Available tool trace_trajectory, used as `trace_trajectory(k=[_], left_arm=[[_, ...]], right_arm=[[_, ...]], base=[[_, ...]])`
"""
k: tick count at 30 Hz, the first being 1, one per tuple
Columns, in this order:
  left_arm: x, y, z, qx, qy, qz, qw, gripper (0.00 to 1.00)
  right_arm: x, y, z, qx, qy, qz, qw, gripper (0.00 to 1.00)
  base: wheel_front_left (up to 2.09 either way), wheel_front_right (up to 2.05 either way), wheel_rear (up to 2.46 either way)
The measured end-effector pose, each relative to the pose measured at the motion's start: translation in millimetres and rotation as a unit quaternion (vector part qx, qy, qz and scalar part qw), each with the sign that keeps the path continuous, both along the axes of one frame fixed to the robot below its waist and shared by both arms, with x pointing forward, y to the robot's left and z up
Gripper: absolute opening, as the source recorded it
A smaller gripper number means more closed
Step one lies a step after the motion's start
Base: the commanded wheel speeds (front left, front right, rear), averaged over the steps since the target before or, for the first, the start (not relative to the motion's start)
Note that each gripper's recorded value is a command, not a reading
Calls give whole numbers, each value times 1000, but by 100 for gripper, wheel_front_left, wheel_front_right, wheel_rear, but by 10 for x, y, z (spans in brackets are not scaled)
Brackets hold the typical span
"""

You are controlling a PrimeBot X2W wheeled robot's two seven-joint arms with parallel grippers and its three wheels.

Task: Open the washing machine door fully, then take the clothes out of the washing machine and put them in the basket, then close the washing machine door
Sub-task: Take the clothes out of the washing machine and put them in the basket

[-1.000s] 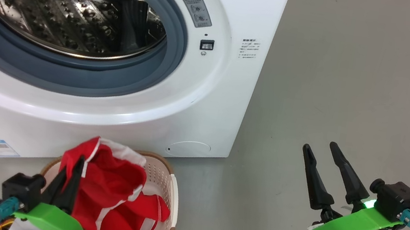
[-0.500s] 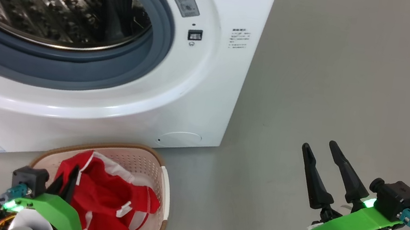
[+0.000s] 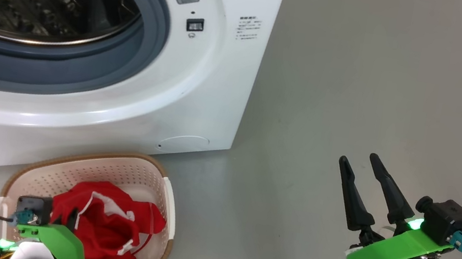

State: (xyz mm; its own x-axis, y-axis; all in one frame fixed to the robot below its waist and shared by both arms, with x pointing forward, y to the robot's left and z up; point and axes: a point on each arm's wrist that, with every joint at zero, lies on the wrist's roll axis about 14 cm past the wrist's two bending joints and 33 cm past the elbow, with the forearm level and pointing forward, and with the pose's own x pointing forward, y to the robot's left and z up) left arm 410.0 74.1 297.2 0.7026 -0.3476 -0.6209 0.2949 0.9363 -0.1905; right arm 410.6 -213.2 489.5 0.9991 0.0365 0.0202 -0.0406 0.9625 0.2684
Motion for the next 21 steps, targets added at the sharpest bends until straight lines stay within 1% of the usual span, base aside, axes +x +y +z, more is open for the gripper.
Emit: trace_trajectory(k=[4,18,19,20,21], left_arm=[[-24,-22,-111,9,22,-4,1000,0],[57,-194,-282,12,44,-24,999,0],[67,-201,-282,12,44,-25,999,26],[79,-205,-277,12,43,-26,999,47],[85,-208,-270,12,42,-26,999,100]], right_arm=[[30,-10,11,-1,-2,-2,1000,100],[50,-104,-97,-3,13,-18,1000,100],[50,-111,-101,-2,14,-20,1000,100],[50,-113,-101,-2,14,-20,1000,100],[50,-112,-97,-2,13,-21,1000,100]], base=[[0,0,0],[0,0,0],[0,0,0],[0,0,0],[0,0,0]])
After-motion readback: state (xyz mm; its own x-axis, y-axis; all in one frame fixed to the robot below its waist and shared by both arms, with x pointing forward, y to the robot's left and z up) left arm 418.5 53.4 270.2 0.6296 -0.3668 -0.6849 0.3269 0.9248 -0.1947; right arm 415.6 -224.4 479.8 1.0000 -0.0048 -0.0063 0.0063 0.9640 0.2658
